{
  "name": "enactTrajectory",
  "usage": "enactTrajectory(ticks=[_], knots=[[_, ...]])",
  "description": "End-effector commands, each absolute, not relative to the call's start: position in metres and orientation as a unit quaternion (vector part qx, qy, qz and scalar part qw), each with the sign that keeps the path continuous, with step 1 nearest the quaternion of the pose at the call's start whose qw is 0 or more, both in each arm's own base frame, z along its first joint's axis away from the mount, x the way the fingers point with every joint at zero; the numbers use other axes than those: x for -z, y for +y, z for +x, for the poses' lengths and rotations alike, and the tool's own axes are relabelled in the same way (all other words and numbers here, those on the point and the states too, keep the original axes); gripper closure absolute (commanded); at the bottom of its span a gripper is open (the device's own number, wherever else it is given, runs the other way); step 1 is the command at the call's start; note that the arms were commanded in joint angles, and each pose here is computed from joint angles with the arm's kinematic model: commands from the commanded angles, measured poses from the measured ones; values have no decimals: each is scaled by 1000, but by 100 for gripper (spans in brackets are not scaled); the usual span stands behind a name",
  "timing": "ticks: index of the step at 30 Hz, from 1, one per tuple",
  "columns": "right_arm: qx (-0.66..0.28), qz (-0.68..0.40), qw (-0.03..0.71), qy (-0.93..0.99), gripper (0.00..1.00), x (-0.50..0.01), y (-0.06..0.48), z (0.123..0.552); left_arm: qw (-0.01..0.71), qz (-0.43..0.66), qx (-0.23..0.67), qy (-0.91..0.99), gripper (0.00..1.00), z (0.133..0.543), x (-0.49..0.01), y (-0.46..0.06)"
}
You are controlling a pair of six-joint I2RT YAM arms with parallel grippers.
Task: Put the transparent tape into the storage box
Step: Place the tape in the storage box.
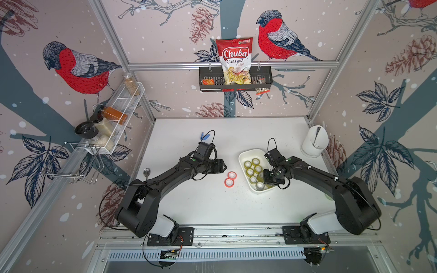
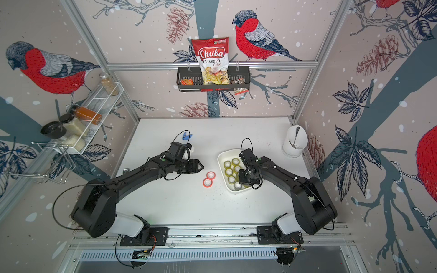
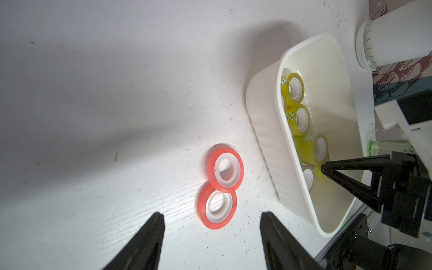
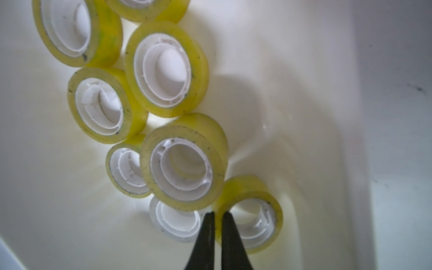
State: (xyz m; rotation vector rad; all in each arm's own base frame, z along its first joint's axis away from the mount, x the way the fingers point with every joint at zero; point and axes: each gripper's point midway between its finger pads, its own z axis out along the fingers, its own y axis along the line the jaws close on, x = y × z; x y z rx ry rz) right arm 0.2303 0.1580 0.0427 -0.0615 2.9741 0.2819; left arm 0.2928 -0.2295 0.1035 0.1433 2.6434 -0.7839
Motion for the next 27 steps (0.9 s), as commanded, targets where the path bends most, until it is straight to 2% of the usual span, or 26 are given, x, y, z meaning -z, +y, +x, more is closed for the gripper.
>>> enactTrajectory(ticks=[1, 5, 9, 11, 22, 27], knots=[[-82, -29, 77, 993, 91, -36, 154, 230, 197, 61, 277, 938, 30, 294, -106, -231], [-79, -31, 76, 993, 89, -31, 154, 231, 197, 60, 278, 938, 30, 294, -107, -231], [-78, -27, 76, 994, 70, -37, 154, 231, 196, 60, 277, 939, 30, 294, -107, -231], [-79, -22, 83, 993, 66, -46, 153, 232, 197, 59, 276, 939, 30, 294, -106, -231], [-128, -9, 147, 981, 64, -121, 160, 239, 204, 64, 268, 939, 30, 300, -110, -231], [-144, -38, 184, 972, 55, -138, 166, 247, 217, 45, 238, 946, 27, 305, -111, -218]])
